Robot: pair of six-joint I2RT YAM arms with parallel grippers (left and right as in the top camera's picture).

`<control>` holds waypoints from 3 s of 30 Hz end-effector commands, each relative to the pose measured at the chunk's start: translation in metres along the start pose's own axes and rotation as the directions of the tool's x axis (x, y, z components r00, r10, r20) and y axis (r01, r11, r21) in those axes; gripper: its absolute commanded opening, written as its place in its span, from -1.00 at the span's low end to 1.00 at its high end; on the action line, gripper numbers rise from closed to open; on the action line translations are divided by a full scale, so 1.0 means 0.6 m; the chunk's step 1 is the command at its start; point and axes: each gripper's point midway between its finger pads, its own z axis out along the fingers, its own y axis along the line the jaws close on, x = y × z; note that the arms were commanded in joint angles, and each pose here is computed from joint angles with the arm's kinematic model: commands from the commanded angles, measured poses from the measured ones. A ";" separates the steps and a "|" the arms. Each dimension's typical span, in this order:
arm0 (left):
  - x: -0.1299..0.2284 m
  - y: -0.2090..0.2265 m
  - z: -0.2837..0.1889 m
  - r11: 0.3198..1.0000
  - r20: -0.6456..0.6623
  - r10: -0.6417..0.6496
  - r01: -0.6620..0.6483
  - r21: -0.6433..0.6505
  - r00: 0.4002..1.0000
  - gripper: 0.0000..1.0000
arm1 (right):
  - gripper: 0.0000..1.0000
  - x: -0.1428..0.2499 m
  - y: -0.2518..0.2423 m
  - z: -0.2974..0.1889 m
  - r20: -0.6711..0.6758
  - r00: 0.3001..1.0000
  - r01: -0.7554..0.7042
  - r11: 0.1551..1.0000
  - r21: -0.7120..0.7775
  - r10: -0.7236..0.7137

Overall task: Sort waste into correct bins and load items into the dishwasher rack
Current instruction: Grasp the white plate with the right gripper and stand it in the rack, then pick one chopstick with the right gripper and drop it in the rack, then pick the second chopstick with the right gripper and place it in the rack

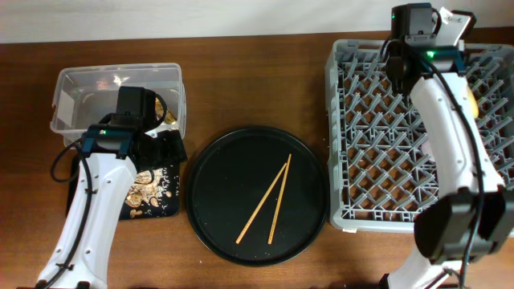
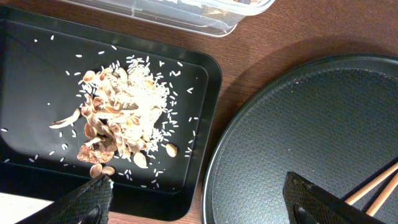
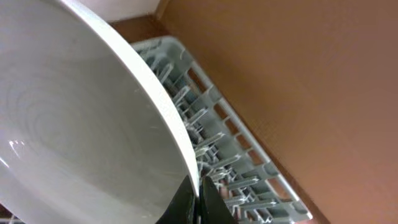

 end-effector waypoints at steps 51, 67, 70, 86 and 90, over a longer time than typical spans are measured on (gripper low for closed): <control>-0.003 0.004 -0.004 1.000 0.016 -0.010 0.010 -0.007 1.000 0.74 | -0.92 0.625 0.307 -0.358 -0.378 0.595 0.072 0.516 -0.854 -0.709; -0.001 0.005 -0.004 1.000 0.012 -0.010 0.010 -0.008 1.000 0.74 | -0.92 0.369 0.166 -0.197 -0.302 0.739 0.112 0.553 -0.826 -0.602; -0.001 0.005 -0.004 1.000 0.012 -0.010 0.010 -0.008 1.000 0.74 | -0.80 0.379 0.201 -0.178 -0.308 0.732 0.111 0.551 -0.827 -0.608; -0.001 0.005 -0.004 1.000 0.011 -0.010 0.010 -0.008 1.000 0.74 | -0.12 0.366 0.257 -0.413 -0.163 0.765 0.058 0.319 -0.946 -0.623; -0.001 0.005 -0.004 1.000 0.011 -0.010 0.010 -0.008 1.000 0.74 | -0.01 0.490 0.319 -0.463 -0.188 0.666 0.096 0.332 -0.938 -0.722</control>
